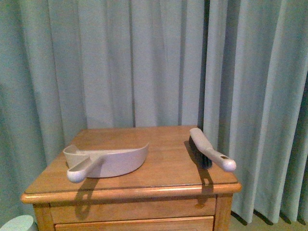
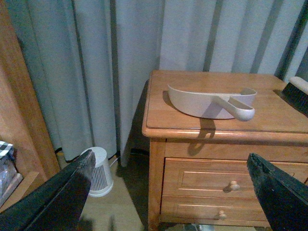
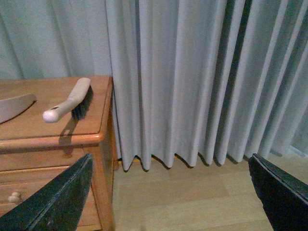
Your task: Clean up trash
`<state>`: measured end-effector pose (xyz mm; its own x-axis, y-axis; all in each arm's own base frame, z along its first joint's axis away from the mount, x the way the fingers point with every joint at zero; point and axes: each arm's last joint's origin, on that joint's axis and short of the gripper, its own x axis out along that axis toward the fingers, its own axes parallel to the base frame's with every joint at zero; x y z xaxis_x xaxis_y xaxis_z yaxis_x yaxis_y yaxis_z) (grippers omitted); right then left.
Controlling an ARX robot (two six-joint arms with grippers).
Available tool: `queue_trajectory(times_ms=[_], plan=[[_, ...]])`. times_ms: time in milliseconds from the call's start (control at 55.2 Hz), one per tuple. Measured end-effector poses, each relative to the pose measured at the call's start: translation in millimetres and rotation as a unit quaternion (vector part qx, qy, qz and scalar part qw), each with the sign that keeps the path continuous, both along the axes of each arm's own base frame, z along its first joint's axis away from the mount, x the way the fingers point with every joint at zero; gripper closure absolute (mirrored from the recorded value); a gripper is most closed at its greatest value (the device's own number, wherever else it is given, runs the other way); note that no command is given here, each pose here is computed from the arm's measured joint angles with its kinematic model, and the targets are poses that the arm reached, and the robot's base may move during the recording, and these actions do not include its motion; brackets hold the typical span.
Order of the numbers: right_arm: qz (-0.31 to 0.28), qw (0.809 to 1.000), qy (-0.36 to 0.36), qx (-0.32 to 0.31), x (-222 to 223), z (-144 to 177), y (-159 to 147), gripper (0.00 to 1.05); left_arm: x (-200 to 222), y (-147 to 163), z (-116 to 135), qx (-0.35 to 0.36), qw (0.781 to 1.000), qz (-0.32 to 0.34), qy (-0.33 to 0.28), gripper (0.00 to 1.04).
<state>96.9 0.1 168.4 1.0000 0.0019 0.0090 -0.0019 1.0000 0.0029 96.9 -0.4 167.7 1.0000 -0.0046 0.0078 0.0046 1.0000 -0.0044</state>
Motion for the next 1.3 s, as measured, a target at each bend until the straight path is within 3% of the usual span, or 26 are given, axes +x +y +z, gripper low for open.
queue_trajectory(times_ms=[72, 163, 217, 416, 706, 851, 977, 1303], plan=[[0.0, 1.0, 0.0, 0.0, 0, 0, 0, 0.07, 0, 0, 0, -0.002, 1.0, -0.004, 0.003, 0.08], [0.001, 1.0, 0.0, 0.0, 0, 0, 0, 0.07, 6, -1, 3, -0.071, 0.987, -0.057, 0.135, 0.08], [0.0, 1.0, 0.0, 0.0, 0, 0, 0, 0.07, 20, -1, 17, -0.08, 0.979, -0.049, 0.182, 0.08], [0.0, 1.0, 0.0, 0.0, 0, 0, 0, 0.07, 90, -12, 94, -0.039, 0.97, -0.041, 0.238, 0.08], [0.0, 1.0, 0.0, 0.0, 0, 0, 0, 0.07, 210, -66, 157, 0.055, 0.96, -0.027, 0.274, 0.08], [0.0, 1.0, 0.0, 0.0, 0, 0, 0, 0.07, 247, -97, 145, 0.074, 0.952, -0.022, 0.297, 0.08], [0.0, 1.0, 0.0, 0.0, 0, 0, 0, 0.07, 265, -122, 110, 0.091, 0.937, -0.035, 0.335, 0.08], [0.0, 1.0, 0.0, 0.0, 0, 0, 0, 0.07, 284, -128, 74, 0.089, 0.929, -0.031, 0.358, 0.08]])
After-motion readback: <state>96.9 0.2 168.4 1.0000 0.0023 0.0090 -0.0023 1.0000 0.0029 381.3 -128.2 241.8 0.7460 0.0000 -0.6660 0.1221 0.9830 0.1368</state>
